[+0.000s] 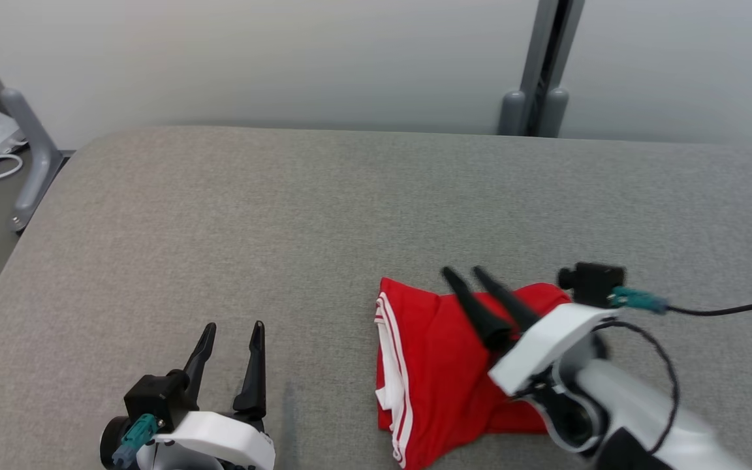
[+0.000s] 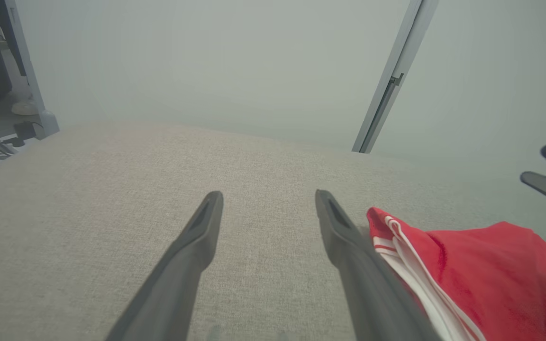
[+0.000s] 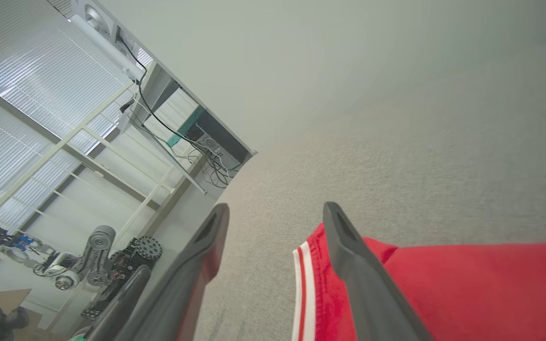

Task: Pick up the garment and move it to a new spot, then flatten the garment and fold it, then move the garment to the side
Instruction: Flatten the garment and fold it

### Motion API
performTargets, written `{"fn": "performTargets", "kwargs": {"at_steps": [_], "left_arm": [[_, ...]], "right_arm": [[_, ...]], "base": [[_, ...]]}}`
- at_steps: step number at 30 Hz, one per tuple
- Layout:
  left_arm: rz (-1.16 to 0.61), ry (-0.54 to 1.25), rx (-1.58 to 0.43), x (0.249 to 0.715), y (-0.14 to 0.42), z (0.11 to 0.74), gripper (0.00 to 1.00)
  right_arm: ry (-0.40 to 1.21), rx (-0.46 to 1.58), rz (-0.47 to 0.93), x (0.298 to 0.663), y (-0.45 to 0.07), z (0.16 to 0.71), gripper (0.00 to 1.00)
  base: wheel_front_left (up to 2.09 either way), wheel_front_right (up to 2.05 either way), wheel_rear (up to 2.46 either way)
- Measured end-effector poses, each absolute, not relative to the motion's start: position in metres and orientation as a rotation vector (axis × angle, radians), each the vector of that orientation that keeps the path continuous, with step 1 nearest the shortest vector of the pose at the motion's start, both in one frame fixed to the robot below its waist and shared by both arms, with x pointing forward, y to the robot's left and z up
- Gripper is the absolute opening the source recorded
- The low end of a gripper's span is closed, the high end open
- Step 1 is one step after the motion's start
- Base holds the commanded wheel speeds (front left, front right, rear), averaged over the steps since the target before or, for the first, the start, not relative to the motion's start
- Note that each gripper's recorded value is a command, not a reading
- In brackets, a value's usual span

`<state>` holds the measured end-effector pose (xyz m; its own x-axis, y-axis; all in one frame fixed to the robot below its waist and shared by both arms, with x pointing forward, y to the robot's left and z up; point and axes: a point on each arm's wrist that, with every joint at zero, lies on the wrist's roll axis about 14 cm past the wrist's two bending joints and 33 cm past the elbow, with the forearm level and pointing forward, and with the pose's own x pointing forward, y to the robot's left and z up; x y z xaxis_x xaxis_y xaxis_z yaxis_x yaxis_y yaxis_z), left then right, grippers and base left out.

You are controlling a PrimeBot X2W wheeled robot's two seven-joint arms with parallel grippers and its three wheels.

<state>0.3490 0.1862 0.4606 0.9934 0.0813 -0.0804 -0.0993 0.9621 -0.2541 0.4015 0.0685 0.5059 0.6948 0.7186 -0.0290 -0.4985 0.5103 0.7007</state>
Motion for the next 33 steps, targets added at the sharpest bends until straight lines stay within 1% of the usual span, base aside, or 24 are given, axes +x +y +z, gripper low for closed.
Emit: {"fn": "performTargets", "kwargs": {"at_steps": [4,7,9,11,15,18,23,33], "left_arm": [[0.063,0.054,-0.263,0.354,0.178,0.466,1.00],[0.037,0.051,-0.265,0.357,0.170,0.468,1.00],[0.023,0.050,-0.265,0.359,0.165,0.469,1.00],[0.009,0.047,-0.265,0.360,0.161,0.470,1.00],[-0.015,0.040,-0.266,0.363,0.153,0.473,1.00],[-0.030,0.039,-0.273,0.366,0.148,0.474,1.00],[-0.046,0.045,-0.274,0.369,0.143,0.473,1.00],[-0.054,0.056,-0.275,0.370,0.140,0.470,1.00]], "right_arm": [[0.212,0.469,0.670,0.431,0.007,0.506,1.00],[0.130,0.393,0.563,0.449,-0.040,0.515,1.00],[0.092,0.320,0.507,0.452,-0.068,0.516,1.00],[0.067,0.316,0.431,0.452,-0.094,0.514,1.00],[0.018,0.241,0.342,0.441,-0.128,0.512,1.00],[0.017,0.218,0.290,0.426,-0.139,0.500,1.00],[0.028,0.241,0.226,0.409,-0.146,0.486,1.00],[0.041,0.249,0.221,0.401,-0.135,0.478,1.00]], "base": [[0.00,0.00,0.00],[0.00,0.00,0.00],[0.00,0.00,0.00],[0.00,0.00,0.00],[0.00,0.00,0.00],[0.00,0.00,0.00],[0.00,0.00,0.00],[0.00,0.00,0.00]]}}
